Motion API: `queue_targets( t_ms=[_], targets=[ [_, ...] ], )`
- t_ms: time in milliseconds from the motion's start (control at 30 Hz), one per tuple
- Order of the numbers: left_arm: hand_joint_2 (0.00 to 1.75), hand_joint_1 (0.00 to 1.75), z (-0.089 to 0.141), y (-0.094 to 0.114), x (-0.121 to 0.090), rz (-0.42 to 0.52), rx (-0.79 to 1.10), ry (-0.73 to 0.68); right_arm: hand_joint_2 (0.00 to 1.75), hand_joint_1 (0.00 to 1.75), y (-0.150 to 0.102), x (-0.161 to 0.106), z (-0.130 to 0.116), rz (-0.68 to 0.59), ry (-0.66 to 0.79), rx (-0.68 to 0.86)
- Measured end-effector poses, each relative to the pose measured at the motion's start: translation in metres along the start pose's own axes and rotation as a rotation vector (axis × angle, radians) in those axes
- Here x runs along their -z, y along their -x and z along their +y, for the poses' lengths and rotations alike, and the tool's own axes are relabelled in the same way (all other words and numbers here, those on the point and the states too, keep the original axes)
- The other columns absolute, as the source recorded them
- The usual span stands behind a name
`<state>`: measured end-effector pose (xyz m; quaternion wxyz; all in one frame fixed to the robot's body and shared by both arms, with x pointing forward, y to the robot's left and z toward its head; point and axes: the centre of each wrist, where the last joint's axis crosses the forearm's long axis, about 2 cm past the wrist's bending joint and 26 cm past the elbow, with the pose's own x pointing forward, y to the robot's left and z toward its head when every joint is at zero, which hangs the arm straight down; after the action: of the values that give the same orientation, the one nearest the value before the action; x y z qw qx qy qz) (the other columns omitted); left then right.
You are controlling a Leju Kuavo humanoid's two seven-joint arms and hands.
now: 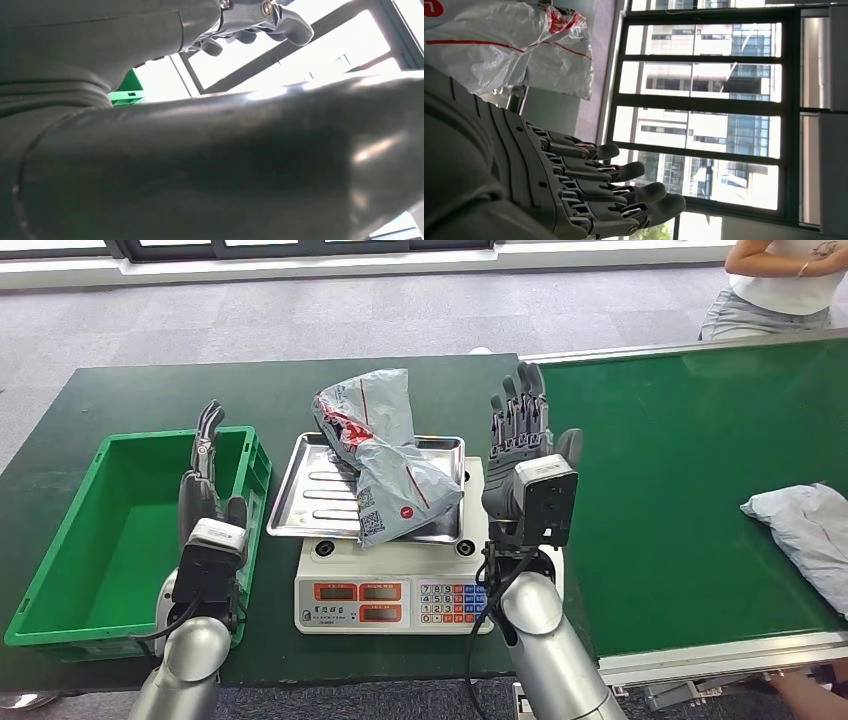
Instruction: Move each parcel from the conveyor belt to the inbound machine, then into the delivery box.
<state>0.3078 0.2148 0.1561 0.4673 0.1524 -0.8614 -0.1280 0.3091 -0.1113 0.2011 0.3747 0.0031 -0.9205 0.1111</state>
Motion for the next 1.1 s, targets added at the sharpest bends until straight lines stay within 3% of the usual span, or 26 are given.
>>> queue_targets(
  t_ms=[100,167,300,433,567,867,1100],
  targets=[
    [0.0,0.0,0.0,0.001,0.001,0.003,0.006,0.007,1.75,0.0,0.0,-0.001,-0.001,-0.003,0.002,0.002],
    [0.0,0.0,0.0,0.0,0.006,0.012,0.023,0.047,1.75,0.0,0.0,-0.003,-0.002,-0.015,0.018,0.02],
    [1.75,0.0,-0.002,0.008,0.057,0.048,0.092,0.327,1.75,0.0,-0.016,-0.013,-0.01,-0.123,0.091,0.046],
    [1.75,0.0,-0.004,0.017,0.104,0.064,0.177,0.518,1.75,0.0,-0.037,-0.024,-0.022,-0.223,0.149,0.032],
    [1.75,0.0,-0.004,0.021,0.128,0.084,0.241,0.595,1.75,0.0,-0.048,-0.028,-0.03,-0.269,0.181,0.028],
    [1.75,0.0,-0.021,0.019,0.152,0.151,0.337,0.815,1.75,0.0,-0.052,-0.033,-0.04,-0.298,0.246,0.07],
    [1.75,0.0,-0.046,0.011,0.155,0.199,0.394,0.95,1.75,0.0,-0.051,-0.035,-0.043,-0.289,0.254,0.091]
  ],
)
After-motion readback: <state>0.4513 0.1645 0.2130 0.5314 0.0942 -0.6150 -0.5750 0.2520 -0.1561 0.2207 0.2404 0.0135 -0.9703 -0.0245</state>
